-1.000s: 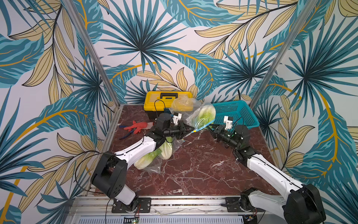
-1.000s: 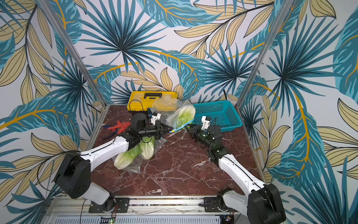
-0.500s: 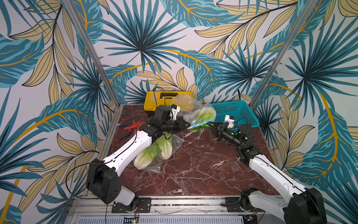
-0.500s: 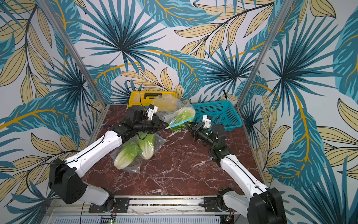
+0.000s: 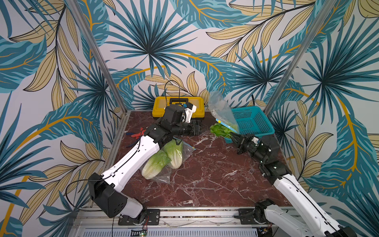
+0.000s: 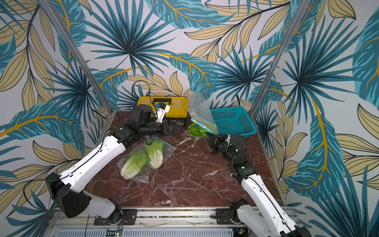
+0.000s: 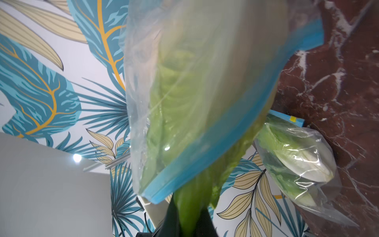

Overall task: Put the chinese cabbages into a zipper bag and zip it
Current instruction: Place the Chinese cabbage in the zipper food storage bag.

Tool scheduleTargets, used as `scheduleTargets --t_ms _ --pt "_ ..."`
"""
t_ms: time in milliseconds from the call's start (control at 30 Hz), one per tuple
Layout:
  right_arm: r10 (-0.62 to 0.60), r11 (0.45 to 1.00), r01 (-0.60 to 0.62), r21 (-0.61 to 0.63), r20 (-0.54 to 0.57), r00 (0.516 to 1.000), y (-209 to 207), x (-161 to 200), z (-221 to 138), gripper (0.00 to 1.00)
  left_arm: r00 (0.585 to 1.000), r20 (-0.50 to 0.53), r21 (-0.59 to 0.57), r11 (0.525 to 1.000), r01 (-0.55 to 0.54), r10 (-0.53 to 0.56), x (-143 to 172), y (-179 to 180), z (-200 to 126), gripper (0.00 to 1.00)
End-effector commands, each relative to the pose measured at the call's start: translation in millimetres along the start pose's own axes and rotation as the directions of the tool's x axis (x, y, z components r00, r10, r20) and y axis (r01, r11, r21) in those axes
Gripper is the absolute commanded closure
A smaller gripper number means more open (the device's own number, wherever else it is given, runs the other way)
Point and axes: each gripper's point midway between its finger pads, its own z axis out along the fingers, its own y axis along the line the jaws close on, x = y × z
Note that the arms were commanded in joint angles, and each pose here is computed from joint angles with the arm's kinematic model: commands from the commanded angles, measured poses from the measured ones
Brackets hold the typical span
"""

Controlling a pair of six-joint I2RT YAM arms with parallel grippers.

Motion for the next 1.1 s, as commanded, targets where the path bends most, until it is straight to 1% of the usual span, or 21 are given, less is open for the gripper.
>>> scheduleTargets --t_ms 0,33,100,133,200,267,333,367,400,467,567,633,700,733,833,900,1033,1067 --pt "0.177 0.984 -0.179 0.001 0.156 0.972 -23 -30 -14 1.00 0.993 0.026 -0.007 0.994 -0.113 0.114 -3 -2 -9 0.50" --pt "0.194 0.981 -0.195 -0.013 0.171 0.966 -22 -33 -15 1.00 0.992 0.045 -0.002 0.993 -0.120 0.120 1 5 -3 0.50" --pt "0.202 0.979 -0.202 -0.021 0.184 0.962 -18 -34 -14 1.00 0.991 0.096 -0.024 0.996 -0.087 0.089 12 29 17 0.52" --pt "0.205 0.979 -0.204 -0.023 0.187 0.961 -16 -34 -13 1.00 0.990 0.117 0.002 0.997 -0.075 0.074 19 36 30 0.53" --pt "0.212 0.977 -0.207 -0.043 0.198 0.957 -10 -36 -12 1.00 0.982 0.177 0.039 0.997 -0.068 0.060 31 38 54 0.55" --pt "0.209 0.978 -0.202 -0.052 0.212 0.955 -5 -37 -12 1.00 0.972 0.213 0.051 0.992 -0.116 0.103 38 29 78 0.55" --pt "0.215 0.977 -0.207 -0.060 0.217 0.952 -2 -38 -12 1.00 0.961 0.227 0.031 0.985 -0.167 0.156 42 25 104 0.54" --pt "0.219 0.976 -0.210 -0.065 0.222 0.950 -2 -39 -11 1.00 0.958 0.243 0.041 0.985 -0.167 0.153 40 24 113 0.54" --pt "0.222 0.975 -0.212 -0.068 0.226 0.948 -2 -40 -11 1.00 0.955 0.268 0.066 0.987 -0.150 0.127 37 25 121 0.53" --pt "0.224 0.974 -0.212 -0.075 0.233 0.946 0 -41 -12 1.00 0.950 0.304 0.118 0.987 -0.107 0.066 36 30 136 0.46" --pt "0.228 0.973 -0.216 -0.079 0.230 0.946 1 -41 -10 1.00 0.959 0.284 0.218 0.973 -0.073 0.008 47 26 159 0.40" --pt "0.231 0.973 -0.219 -0.079 0.225 0.947 0 -41 -8 1.00 0.959 0.285 0.280 0.955 -0.097 0.013 55 17 170 0.34" --pt "0.234 0.972 -0.220 -0.085 0.218 0.948 3 -40 -7 1.00 0.957 0.290 0.317 0.941 -0.119 0.024 62 14 179 0.31" --pt "0.234 0.972 -0.220 -0.086 0.214 0.948 5 -39 -6 1.00 0.958 0.286 0.330 0.938 -0.109 0.011 66 16 184 0.30" --pt "0.235 0.971 -0.219 -0.098 0.206 0.950 10 -36 -5 1.00 0.960 0.276 0.375 0.925 -0.056 -0.054 72 22 198 0.30" --pt "0.233 0.971 -0.215 -0.108 0.198 0.952 15 -35 -4 1.00 0.958 0.276 0.393 0.919 -0.043 -0.074 77 22 206 0.30" --pt "0.232 0.970 -0.214 -0.116 0.173 0.957 23 -30 2 1.00 0.960 0.277 0.413 0.907 -0.083 -0.038 87 9 216 0.30" --pt "0.230 0.970 -0.211 -0.120 0.174 0.958 25 -29 2 1.00 0.963 0.268 0.414 0.907 -0.078 -0.039 92 8 218 0.30"
